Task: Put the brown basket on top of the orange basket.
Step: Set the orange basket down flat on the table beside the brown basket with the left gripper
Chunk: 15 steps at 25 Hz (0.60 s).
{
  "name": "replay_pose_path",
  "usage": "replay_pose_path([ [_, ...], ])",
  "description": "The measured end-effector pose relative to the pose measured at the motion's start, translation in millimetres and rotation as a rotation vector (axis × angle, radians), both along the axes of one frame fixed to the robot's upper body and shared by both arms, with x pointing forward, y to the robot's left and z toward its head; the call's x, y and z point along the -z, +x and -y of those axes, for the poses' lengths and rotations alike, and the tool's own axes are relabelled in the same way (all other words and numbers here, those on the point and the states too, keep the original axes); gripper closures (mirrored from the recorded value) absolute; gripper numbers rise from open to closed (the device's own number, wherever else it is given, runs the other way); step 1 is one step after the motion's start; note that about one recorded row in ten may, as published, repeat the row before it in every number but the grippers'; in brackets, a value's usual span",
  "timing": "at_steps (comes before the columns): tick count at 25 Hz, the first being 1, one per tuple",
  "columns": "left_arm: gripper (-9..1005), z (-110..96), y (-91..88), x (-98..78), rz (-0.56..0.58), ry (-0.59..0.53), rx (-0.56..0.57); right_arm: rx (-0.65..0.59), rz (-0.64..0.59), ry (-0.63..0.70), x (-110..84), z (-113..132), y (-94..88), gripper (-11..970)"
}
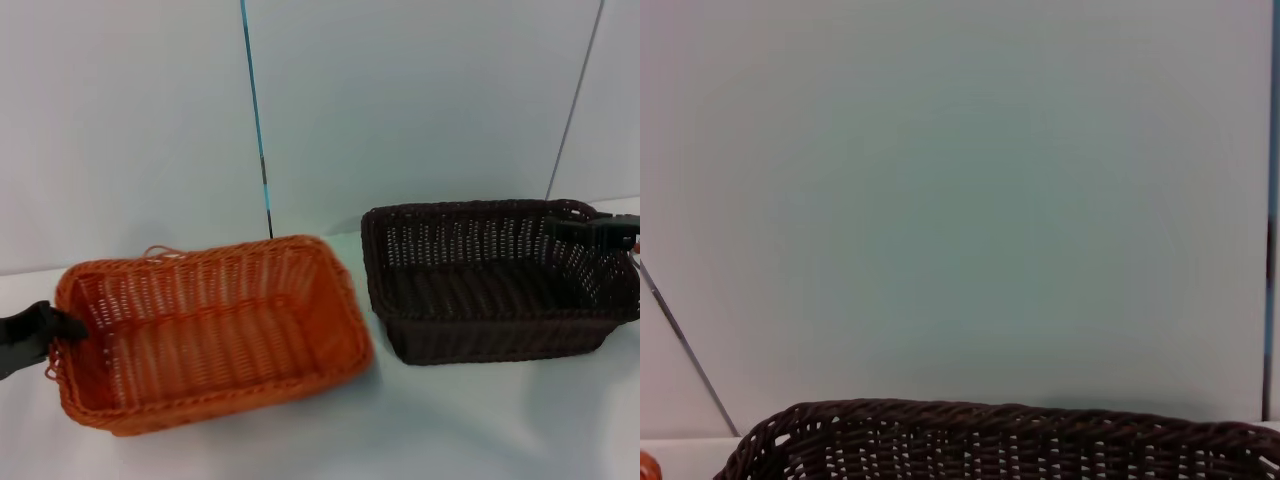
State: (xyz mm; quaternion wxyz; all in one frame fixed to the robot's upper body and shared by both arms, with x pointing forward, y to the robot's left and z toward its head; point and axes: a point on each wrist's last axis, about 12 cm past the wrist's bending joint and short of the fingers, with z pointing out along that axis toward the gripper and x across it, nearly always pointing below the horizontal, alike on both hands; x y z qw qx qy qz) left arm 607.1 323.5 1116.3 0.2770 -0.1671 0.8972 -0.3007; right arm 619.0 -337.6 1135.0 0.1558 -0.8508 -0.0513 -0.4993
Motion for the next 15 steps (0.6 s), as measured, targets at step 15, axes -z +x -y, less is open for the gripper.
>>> replay_pose_path([
  [15, 826, -4.7, 2.4, -1.4, 0.002, 0.008, 0.006, 0.000, 0.005, -0.001, -1.5, -1.0, 1.6, 121],
])
